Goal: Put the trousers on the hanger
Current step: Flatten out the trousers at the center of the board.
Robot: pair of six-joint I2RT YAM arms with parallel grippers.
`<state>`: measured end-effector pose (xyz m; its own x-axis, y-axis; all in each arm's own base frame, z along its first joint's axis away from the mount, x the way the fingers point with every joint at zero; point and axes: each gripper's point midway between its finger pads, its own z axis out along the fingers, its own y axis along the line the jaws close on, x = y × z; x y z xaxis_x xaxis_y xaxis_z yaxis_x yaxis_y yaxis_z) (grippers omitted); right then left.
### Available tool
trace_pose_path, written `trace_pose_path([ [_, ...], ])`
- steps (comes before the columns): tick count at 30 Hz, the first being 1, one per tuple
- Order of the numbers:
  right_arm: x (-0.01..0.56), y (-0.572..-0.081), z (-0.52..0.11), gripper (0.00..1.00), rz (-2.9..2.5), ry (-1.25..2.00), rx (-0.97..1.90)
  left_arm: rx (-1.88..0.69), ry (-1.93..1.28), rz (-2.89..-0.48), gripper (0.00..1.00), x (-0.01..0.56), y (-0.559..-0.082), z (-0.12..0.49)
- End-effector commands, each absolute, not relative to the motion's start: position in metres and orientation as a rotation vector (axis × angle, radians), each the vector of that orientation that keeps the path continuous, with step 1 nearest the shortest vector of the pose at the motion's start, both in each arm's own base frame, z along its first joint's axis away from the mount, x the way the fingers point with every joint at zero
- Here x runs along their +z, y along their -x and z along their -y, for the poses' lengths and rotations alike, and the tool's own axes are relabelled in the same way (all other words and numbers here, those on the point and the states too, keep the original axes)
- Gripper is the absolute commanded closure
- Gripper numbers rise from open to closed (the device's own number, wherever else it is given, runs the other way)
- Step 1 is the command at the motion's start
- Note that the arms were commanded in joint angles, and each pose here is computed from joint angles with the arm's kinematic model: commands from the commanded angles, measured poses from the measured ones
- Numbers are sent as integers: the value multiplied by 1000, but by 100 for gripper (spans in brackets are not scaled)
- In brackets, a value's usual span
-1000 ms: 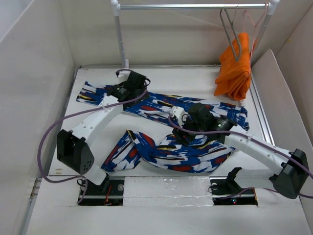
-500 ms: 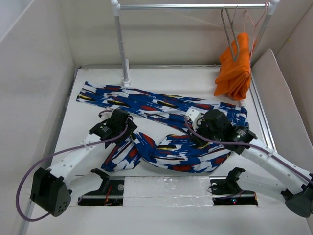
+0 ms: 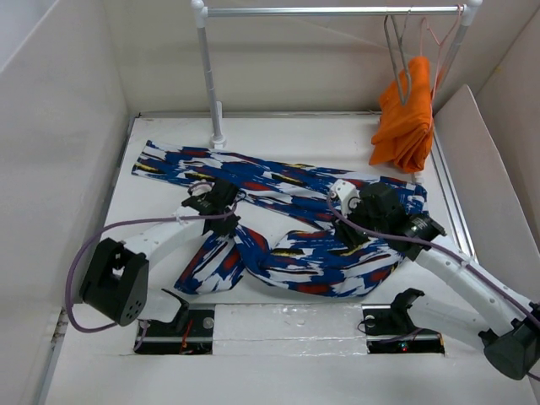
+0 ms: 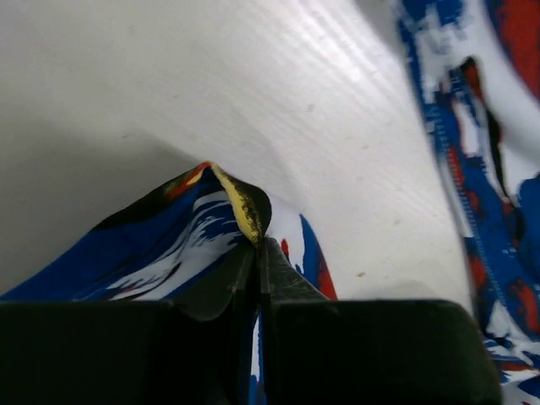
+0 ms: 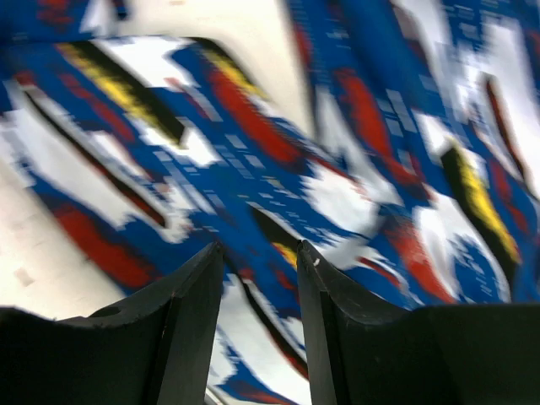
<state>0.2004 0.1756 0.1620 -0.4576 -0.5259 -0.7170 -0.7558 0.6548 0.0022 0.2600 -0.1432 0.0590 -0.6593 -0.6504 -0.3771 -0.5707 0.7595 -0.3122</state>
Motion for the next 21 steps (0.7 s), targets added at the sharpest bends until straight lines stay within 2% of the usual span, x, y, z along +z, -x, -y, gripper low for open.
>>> trace_pose_path([
  [1, 167, -219, -159, 54, -2141, 925, 363, -278, 858, -2401, 100, 103, -294, 155],
  [2, 157, -226, -154, 53, -2191, 903, 372, -368, 801, -2297, 100, 158, -317, 168],
  [4, 148, -227, -151, 54, -2223, 894, 367, -377, 775, -2277, 100, 177, -318, 171],
  [5, 142, -229, -148, 55, -2255, 876, 371, -432, 762, -2204, 100, 216, -330, 176],
  [8, 116, -231, -151, 56, -2314, 828, 422, -414, 723, -2177, 100, 255, -328, 171],
  [11, 96, -236, -147, 56, -2352, 750, 448, -383, 718, -2173, 100, 266, -316, 159],
  [16, 80, -244, -138, 55, -2381, 664, 471, -284, 767, -2198, 100, 242, -279, 126],
  [19, 74, -244, -133, 55, -2387, 637, 481, -104, 811, -2301, 100, 184, -243, 98],
  [21, 74, -243, -130, 55, -2387, 633, 477, -141, 832, -2360, 100, 154, -219, 96],
])
